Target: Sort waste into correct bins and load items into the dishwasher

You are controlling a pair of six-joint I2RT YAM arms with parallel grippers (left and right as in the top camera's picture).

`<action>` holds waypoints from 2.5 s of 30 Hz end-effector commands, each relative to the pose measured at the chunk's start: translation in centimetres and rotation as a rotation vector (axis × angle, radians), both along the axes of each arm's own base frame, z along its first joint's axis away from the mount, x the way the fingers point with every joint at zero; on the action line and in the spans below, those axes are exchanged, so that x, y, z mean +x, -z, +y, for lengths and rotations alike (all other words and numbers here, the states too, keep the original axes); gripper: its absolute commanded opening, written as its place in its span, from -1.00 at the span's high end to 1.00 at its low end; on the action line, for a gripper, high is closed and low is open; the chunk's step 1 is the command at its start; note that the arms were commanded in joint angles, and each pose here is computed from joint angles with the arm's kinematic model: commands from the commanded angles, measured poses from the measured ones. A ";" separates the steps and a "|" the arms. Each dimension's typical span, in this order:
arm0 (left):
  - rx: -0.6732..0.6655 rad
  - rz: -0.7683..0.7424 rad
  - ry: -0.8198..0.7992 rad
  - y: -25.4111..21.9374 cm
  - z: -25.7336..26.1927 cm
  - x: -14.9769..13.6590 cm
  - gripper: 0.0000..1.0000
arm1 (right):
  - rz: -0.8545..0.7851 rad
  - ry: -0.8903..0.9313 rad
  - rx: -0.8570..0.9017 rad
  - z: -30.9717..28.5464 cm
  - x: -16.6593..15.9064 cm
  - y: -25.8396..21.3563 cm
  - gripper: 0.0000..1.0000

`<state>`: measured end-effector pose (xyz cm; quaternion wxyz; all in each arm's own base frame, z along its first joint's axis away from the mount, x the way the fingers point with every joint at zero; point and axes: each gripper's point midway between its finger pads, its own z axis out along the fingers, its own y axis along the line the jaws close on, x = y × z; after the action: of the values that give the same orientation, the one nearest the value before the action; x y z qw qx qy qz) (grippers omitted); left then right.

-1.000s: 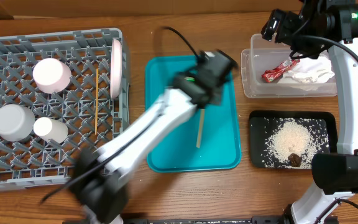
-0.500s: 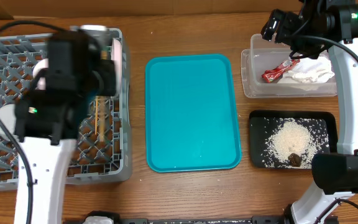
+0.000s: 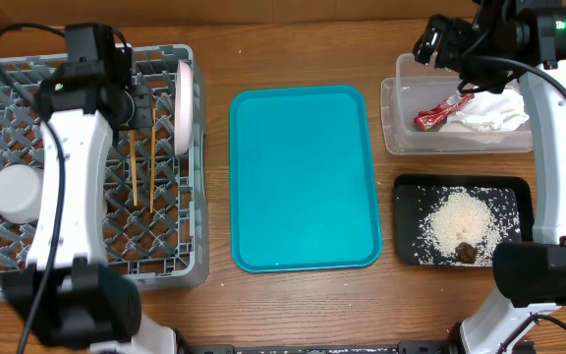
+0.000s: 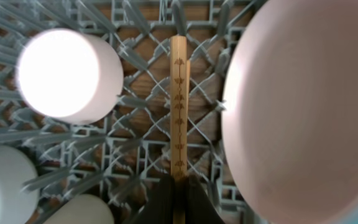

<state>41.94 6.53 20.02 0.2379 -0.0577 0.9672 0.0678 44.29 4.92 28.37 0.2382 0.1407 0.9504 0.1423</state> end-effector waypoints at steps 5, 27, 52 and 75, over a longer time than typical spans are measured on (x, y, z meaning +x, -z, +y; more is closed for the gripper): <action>-0.076 0.139 0.003 8.0 0.4 2.3 0.92 | -0.028 0.012 -0.002 -0.2 -0.2 -1.1 -1.00; -0.332 0.111 -0.004 -4.0 -4.0 -0.1 -0.25 | -0.028 0.011 -0.002 -0.2 -0.2 -1.1 -1.00; -0.365 -0.296 0.216 -20.3 -9.8 -21.5 -0.99 | -0.028 0.011 -0.002 -0.2 -0.2 -1.1 -1.00; -0.381 -0.300 0.134 -11.3 -9.6 -24.1 -0.99 | -0.094 -0.021 0.066 1.2 -2.1 -4.4 -1.00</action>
<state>17.60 -3.20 32.09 0.3787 -0.0360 0.9140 -0.1409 44.09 5.75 28.71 0.2328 0.1442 0.9469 0.1684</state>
